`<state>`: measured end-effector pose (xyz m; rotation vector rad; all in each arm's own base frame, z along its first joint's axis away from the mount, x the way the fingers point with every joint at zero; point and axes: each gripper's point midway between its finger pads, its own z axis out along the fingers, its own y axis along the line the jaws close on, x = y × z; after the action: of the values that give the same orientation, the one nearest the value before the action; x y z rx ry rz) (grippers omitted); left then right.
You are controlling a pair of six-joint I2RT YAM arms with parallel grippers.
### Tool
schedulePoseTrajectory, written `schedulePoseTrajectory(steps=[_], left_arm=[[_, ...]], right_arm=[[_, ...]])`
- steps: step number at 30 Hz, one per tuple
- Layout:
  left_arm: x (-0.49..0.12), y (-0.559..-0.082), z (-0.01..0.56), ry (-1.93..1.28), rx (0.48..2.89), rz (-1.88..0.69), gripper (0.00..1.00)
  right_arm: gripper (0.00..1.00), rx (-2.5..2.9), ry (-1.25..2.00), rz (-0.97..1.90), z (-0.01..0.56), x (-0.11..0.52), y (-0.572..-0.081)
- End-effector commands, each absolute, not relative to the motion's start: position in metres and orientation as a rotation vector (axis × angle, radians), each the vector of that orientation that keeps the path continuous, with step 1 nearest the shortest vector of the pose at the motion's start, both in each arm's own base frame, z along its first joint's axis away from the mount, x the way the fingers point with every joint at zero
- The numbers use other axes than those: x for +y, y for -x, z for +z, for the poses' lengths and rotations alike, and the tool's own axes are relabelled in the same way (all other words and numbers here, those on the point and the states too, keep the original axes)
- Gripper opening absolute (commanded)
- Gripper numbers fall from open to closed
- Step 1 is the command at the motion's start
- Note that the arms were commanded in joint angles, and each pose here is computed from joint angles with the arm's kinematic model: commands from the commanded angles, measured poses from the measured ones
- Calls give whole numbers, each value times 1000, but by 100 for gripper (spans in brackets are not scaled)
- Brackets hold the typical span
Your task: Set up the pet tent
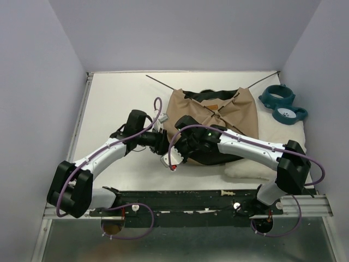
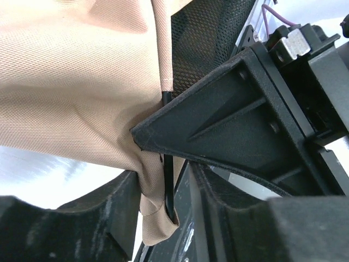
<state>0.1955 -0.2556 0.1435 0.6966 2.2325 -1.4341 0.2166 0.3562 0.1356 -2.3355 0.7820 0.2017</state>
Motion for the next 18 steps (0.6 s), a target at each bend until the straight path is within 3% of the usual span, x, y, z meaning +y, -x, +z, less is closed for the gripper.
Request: schedulePoseTrajectory(steps=[1, 5, 18], left_arm=[[-261, -202, 164, -836, 2062, -1416, 54], [-242, -196, 158, -897, 2077, -1303, 64], [-211, -186, 164, -1046, 1890, -1185, 63]], right_arm=[[1, 714, 2328, 345, 133, 372, -189], [1, 708, 2341, 329, 130, 368, -189], [1, 721, 2352, 300, 127, 366, -194]])
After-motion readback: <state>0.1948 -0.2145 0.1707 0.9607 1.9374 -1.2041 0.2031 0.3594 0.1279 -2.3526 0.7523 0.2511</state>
